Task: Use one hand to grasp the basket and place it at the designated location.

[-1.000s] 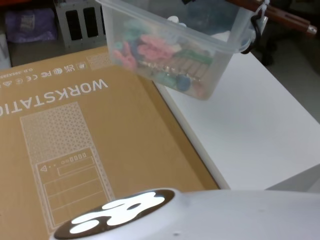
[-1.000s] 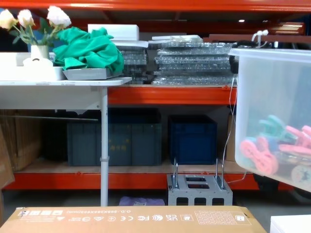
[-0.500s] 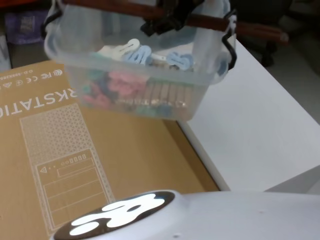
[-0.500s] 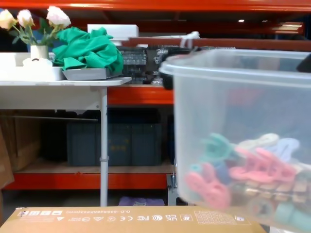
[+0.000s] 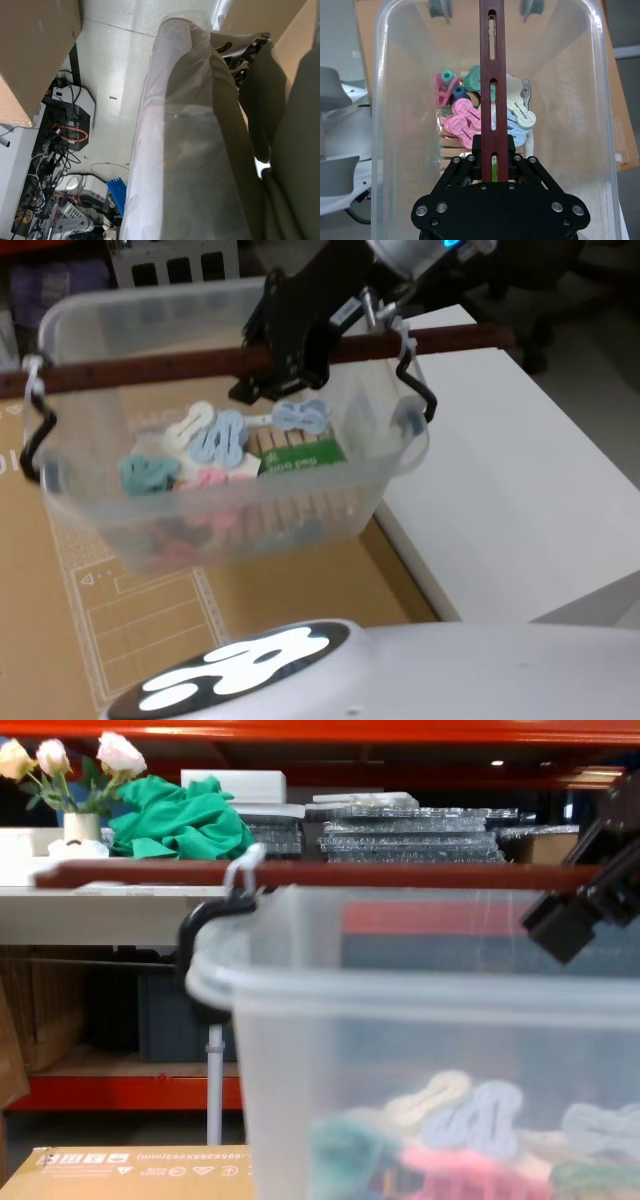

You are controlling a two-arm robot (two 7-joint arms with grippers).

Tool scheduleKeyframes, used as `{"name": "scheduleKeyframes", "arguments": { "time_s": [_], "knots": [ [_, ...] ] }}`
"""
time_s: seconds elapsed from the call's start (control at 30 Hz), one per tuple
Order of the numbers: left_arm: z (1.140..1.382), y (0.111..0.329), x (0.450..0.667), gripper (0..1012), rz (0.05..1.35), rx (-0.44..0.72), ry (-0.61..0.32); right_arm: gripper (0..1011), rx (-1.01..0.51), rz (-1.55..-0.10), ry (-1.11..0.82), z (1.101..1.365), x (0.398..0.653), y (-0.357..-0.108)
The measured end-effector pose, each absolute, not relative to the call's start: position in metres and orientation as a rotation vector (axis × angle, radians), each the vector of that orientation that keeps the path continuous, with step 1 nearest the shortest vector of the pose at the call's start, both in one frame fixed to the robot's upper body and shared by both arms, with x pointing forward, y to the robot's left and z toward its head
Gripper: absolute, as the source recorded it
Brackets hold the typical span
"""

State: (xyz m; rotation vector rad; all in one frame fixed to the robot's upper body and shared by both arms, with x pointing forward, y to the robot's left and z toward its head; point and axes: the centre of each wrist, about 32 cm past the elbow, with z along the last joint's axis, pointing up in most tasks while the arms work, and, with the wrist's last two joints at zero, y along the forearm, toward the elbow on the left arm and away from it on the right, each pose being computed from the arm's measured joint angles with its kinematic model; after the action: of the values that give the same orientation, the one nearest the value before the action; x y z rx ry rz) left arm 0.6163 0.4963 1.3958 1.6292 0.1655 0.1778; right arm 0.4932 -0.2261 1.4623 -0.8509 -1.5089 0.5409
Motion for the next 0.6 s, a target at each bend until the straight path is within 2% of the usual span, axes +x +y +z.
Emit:
{"name": "scheduleKeyframes", "arguments": {
  "time_s": [0.23,0.6],
  "knots": [
    [1.396,0.496,0.616,0,0.178,1.629,0.166,226,-0.773,0.655,-1.577,1.448,0.490,-0.213],
    [1.396,0.496,0.616,0,0.178,1.629,0.165,226,-0.736,0.726,-1.621,1.428,0.488,-0.204]
  ]
}}
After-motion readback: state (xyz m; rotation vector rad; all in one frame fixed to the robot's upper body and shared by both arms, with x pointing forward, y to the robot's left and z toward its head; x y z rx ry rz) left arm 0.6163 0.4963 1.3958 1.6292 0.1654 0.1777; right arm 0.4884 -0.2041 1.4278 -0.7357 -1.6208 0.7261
